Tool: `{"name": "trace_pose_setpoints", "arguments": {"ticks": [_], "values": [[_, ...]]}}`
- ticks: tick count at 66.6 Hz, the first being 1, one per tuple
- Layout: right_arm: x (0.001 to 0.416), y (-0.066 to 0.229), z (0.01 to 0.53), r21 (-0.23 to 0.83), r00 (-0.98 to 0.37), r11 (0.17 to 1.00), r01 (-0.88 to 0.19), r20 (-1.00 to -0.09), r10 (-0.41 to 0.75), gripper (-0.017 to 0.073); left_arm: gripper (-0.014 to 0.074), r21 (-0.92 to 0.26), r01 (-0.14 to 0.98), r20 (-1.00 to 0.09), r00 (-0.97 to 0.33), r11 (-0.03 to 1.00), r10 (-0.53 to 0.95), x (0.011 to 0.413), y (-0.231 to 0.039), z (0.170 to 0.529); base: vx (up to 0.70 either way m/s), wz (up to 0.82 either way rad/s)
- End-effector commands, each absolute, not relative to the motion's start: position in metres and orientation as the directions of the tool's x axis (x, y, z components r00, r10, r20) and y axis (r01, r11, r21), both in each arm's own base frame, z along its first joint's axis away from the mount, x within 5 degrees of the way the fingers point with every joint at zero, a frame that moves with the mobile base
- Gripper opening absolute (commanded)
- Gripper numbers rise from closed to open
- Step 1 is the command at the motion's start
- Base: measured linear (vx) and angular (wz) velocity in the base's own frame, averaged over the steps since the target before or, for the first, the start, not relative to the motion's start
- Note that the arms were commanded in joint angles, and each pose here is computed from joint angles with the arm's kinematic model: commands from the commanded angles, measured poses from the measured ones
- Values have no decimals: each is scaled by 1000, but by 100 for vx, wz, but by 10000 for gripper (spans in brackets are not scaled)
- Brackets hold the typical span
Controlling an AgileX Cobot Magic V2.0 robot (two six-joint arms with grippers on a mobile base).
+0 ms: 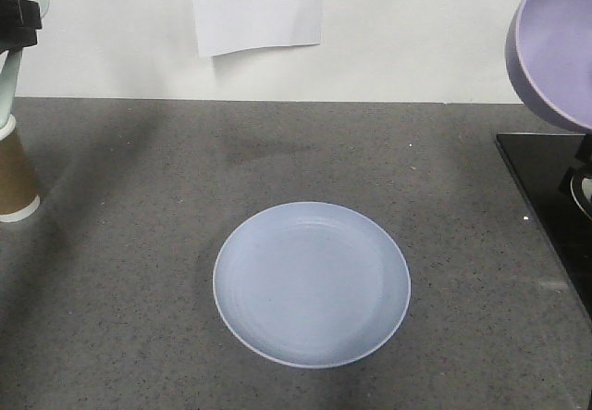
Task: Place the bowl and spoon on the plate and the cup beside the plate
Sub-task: 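Swing the right gripper over the plate and lower the bowl onto it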
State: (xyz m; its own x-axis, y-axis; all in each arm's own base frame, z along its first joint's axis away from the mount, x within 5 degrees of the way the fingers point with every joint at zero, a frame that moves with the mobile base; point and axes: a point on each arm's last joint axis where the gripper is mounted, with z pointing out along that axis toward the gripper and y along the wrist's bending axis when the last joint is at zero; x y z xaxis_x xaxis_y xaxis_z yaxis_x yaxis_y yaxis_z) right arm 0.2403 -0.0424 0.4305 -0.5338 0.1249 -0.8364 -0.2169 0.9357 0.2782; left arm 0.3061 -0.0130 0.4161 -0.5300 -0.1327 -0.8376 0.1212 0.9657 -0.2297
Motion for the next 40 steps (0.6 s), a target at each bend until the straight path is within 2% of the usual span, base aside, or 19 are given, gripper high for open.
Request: {"name": "trace_pose_setpoints", "arguments": {"ticks": [1,11,17,29,40], "values": [[241,-32,450,306,-417,887,-346,-897,147,-6,-6,-241,130,-887,-432,962,-164,299,-13,438,0,0],[254,-21,445,344,-410,773,-533,-904,120,-6,-6,-241,130,-887,-431,962,-164,299,-13,438,0,0],[268,-1,437,333,-431,713,-617,-901,47,-6,-8,-241,130,-887,-431,962,-164,299,-13,438,0,0],[296,60,421,238,-449,626,-743,-871,-201,-6,-6,-241,130,-887,-432,962,-164,299,-13,438,0,0],[317,104,383,225,-513,582,-781,-763,-394,-6,-6,-241,130,-887,-432,962,-164,299,-13,438,0,0]]}}
